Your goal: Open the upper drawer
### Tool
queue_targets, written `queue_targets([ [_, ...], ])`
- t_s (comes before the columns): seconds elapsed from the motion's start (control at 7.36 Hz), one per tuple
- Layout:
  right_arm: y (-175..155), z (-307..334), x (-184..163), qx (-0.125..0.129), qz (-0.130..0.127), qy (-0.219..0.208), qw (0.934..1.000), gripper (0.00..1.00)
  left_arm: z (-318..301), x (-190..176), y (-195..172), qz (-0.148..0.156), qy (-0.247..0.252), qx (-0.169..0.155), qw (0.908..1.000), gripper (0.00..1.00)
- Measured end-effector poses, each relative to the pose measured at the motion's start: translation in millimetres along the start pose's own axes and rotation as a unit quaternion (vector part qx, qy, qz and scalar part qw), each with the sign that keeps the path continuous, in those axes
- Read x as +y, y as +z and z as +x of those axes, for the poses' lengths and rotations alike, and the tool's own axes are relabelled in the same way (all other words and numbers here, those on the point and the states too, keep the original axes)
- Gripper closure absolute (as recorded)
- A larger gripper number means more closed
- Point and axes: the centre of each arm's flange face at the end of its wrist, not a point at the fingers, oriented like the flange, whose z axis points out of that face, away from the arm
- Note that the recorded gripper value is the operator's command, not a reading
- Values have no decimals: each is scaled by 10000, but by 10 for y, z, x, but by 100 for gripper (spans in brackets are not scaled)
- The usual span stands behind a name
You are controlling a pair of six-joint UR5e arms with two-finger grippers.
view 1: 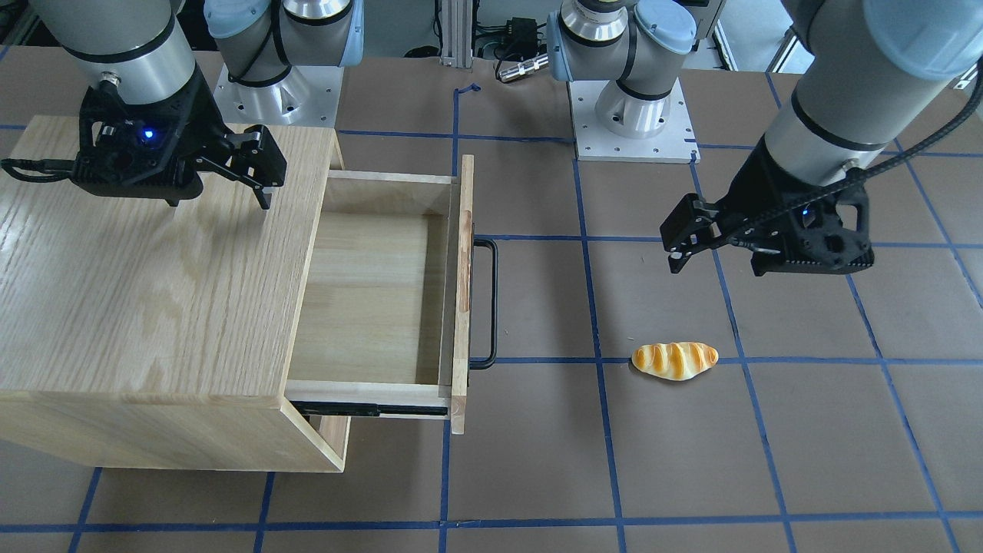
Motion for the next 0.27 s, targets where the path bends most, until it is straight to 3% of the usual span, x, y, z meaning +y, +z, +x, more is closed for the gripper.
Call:
queue_targets([
  [0.27, -1, 0, 0, 0, 1, 0, 10000, 0, 3, 150, 11, -38, 2, -31, 10000, 0],
])
